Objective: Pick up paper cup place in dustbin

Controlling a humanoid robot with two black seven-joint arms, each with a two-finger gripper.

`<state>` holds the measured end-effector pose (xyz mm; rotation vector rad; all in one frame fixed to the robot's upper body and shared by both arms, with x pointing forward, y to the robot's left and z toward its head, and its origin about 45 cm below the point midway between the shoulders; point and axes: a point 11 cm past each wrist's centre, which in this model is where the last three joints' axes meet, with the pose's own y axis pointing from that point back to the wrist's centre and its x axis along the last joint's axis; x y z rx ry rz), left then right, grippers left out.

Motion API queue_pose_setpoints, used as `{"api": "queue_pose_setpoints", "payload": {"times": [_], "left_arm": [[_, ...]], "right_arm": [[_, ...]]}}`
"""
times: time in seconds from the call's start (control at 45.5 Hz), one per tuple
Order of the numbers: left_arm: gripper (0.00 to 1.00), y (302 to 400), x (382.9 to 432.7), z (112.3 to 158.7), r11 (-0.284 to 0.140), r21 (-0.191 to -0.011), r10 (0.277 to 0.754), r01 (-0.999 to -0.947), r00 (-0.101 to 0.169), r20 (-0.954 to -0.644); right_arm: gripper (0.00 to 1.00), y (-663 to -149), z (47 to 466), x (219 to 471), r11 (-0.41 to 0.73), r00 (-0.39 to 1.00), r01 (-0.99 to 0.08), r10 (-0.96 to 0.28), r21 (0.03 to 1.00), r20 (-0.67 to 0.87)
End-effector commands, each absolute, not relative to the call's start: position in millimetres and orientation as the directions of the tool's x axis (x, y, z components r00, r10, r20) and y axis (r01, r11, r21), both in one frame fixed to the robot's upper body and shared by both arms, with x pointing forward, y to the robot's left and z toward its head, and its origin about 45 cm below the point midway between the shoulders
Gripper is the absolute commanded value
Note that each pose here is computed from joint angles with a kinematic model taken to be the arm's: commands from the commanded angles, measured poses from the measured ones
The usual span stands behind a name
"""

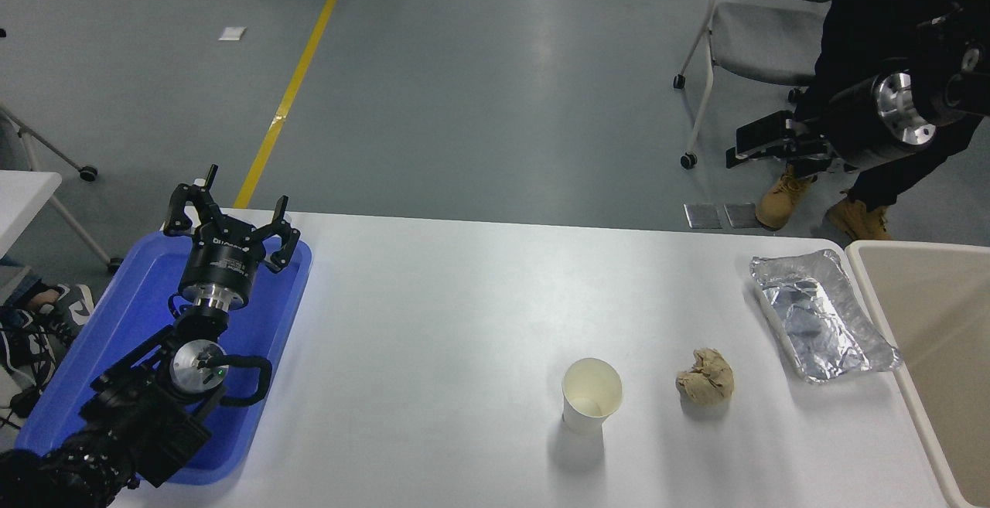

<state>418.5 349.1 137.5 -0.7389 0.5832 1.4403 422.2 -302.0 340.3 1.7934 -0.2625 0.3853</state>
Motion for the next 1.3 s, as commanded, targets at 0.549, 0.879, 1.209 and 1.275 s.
{"api": "queue_pose_setpoints", "payload": {"times": [0.549,0.879,1.209,1.275], "left_arm": [[1.00,349.3,418.5,137.5,-0.019,-0.098,0.660,-0.9950,0.061,-0.749],[1.00,349.4,418.0,136.9,-0.018,-0.097,0.660,-0.9951,0.061,-0.749],[1.00,349.2,418.0,136.9,-0.017,-0.097,0.660,-0.9951,0.062,-0.748],[1.00,349.2,418.5,137.6,-0.018,-0.099,0.660,-0.9949,0.063,-0.749]], "right_arm": [[1.00,-192.3,294.4,379.7,-0.312,0.944,-0.147,0.241,0.939,0.227],[1.00,-183.4,240.3,363.6,-0.309,0.941,-0.092,0.283,0.947,0.184],[1.00,-186.5,161.0,336.0,-0.325,0.943,-0.050,0.297,0.944,0.152],[1.00,-190.5,152.9,336.3,-0.322,0.944,-0.057,0.290,0.945,0.156]]}}
